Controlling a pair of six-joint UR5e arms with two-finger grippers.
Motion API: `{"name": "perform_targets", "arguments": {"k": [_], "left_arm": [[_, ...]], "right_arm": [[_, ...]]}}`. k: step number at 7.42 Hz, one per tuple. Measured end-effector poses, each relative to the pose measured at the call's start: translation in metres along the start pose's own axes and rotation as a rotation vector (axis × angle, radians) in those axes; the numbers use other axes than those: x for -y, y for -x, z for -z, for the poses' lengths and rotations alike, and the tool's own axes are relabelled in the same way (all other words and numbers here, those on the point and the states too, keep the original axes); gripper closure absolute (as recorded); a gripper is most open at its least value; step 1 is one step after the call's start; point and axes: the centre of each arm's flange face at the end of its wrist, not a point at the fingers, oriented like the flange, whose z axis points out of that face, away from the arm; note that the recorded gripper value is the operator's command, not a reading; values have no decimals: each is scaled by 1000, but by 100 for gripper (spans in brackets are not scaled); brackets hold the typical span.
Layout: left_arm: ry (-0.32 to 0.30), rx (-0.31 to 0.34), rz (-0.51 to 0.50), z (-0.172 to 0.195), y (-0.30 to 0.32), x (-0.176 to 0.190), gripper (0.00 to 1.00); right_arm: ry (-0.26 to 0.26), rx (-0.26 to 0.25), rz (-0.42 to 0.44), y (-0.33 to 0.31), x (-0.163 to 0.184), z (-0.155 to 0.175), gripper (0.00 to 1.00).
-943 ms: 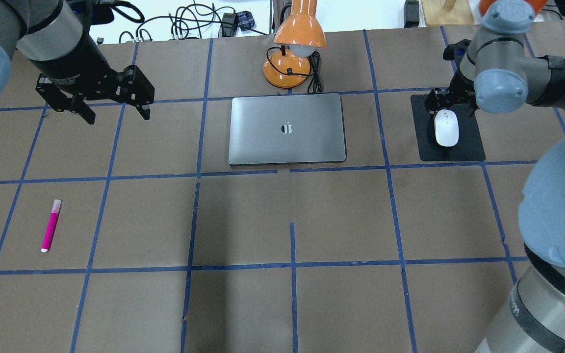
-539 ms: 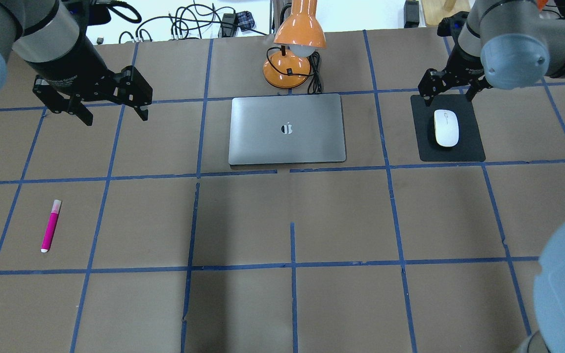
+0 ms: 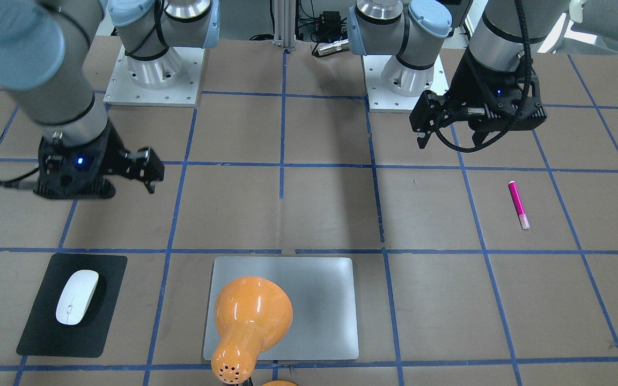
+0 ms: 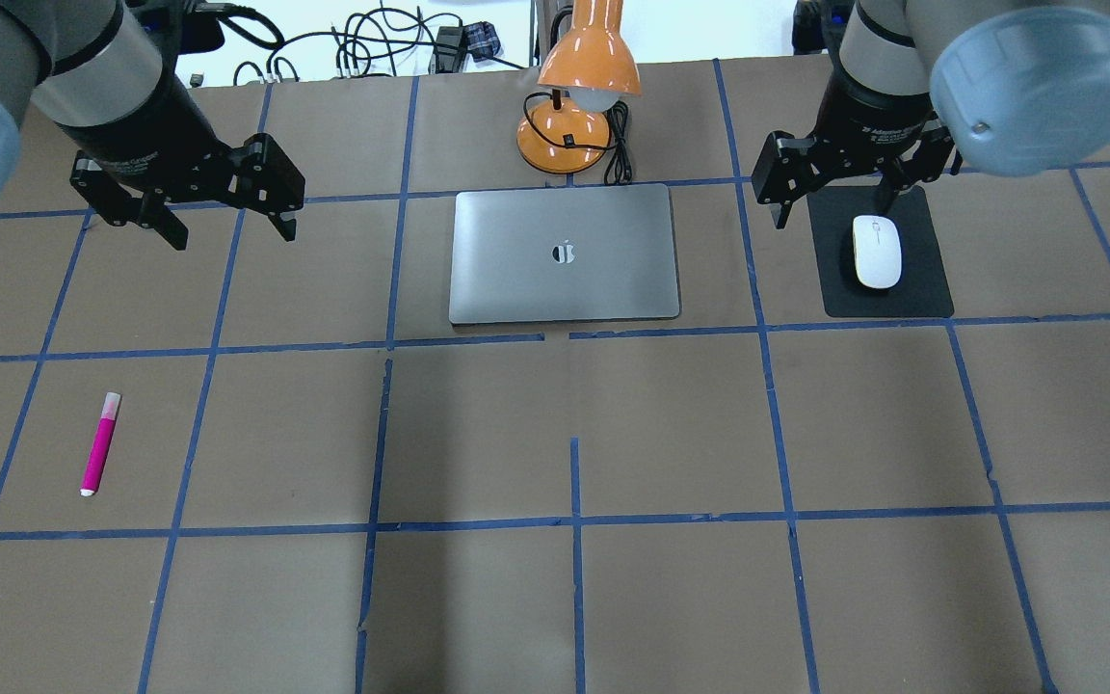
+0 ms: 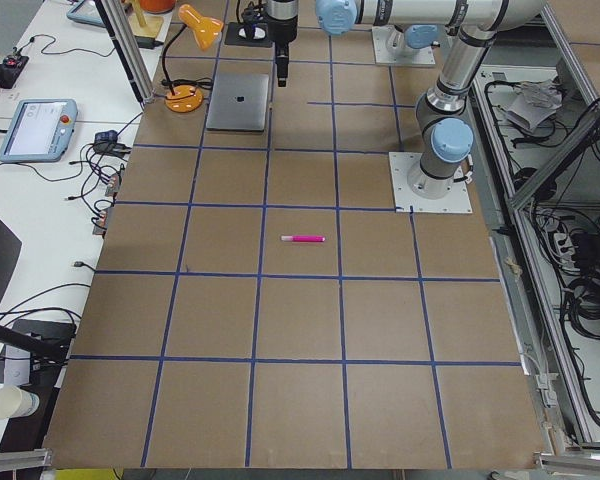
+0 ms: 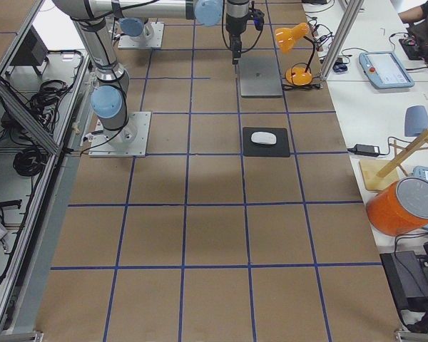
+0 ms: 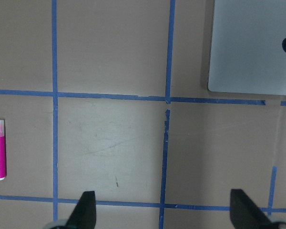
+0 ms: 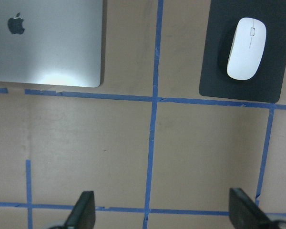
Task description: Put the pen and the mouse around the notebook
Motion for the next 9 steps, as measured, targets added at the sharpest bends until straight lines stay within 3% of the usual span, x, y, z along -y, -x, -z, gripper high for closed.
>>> {"name": "perform_targets", "arguments": {"k": [4, 9], "left_arm": [[-1, 1, 1, 0, 0, 1, 0], [-1, 2, 1, 0, 1, 0, 0]], "right_arm": [[-1, 24, -13, 3, 10, 3, 0], [-8, 15, -18, 2, 14, -1, 0]]}}
